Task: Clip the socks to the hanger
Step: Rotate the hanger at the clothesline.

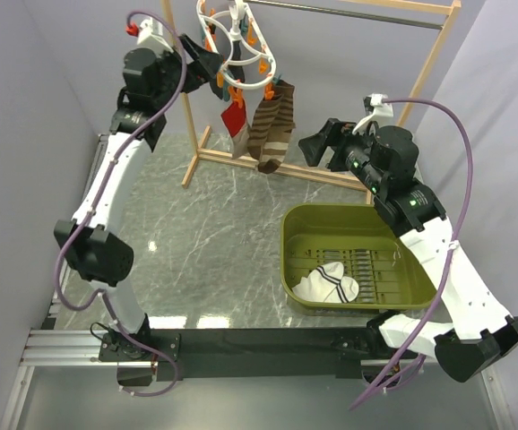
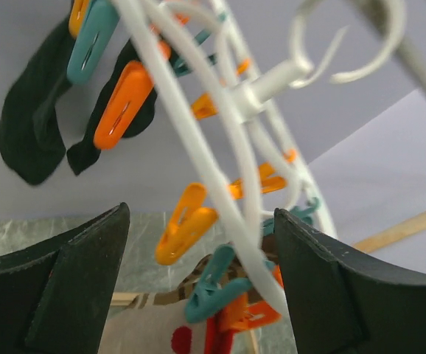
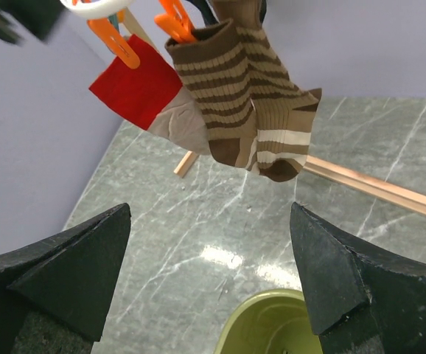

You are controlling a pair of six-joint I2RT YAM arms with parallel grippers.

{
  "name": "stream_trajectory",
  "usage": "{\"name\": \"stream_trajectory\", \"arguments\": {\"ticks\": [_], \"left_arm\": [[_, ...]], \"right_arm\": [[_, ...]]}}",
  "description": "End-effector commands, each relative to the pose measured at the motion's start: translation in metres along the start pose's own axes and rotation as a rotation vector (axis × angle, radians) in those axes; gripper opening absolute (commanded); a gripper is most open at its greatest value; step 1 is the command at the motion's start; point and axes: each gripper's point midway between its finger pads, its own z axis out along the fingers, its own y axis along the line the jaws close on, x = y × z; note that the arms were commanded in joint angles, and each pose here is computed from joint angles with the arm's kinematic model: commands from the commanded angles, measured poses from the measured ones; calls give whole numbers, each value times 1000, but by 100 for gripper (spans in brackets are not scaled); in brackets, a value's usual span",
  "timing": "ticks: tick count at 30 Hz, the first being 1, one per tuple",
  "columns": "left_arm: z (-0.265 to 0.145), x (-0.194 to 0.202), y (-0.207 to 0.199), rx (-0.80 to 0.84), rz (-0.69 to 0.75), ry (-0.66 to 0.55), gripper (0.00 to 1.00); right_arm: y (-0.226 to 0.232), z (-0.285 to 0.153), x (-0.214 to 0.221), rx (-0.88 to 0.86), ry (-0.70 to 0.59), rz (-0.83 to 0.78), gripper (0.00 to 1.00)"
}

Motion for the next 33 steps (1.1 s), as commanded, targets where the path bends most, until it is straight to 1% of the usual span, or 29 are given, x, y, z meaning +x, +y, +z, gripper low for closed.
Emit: {"name": "stream_trajectory", "arguments": {"ticks": [1, 5, 6, 7, 8, 9, 10, 12, 13, 15, 20, 25, 28, 33], "left_arm": [[-2, -20, -31, 69, 3, -68, 84], [7, -14, -47, 94, 11, -73, 78], [9, -9, -47, 84, 12, -64, 77], [12, 0, -56, 96, 8, -51, 76], [14, 2, -55, 72, -4, -69, 74], [15, 2, -59, 72, -20, -94, 73], [14, 19, -61, 68, -52, -76, 73], [13, 21, -61, 44, -86, -135, 73], [11, 26, -69, 58, -101, -154, 73], [10, 24, -70, 35, -119, -190, 73], [15, 19, -84, 76, -148, -214, 72], [26, 23, -95, 115, -159, -198, 70], [28, 25, -99, 128, -162, -199, 70], [31, 27, -102, 137, -148, -201, 70]], "right_arm": [[16, -1, -34, -41, -103, 3, 94], [16, 4, -40, -35, -115, 0, 94], [17, 5, -41, -37, -121, 0, 94], [17, 5, -43, -41, -128, 2, 94], [19, 9, -44, -47, -138, 9, 94], [20, 10, -46, -52, -147, 14, 94], [20, 15, -47, -52, -155, 19, 94], [21, 21, -56, -48, -181, 55, 94], [23, 26, -62, -48, -188, 71, 94], [29, 31, -70, -62, -204, 112, 94], [48, 52, -98, -139, -285, 181, 92], [56, 85, -112, -160, -295, 223, 88], [61, 100, -116, -165, -278, 264, 85], [64, 113, -116, -175, -259, 331, 79]]}}
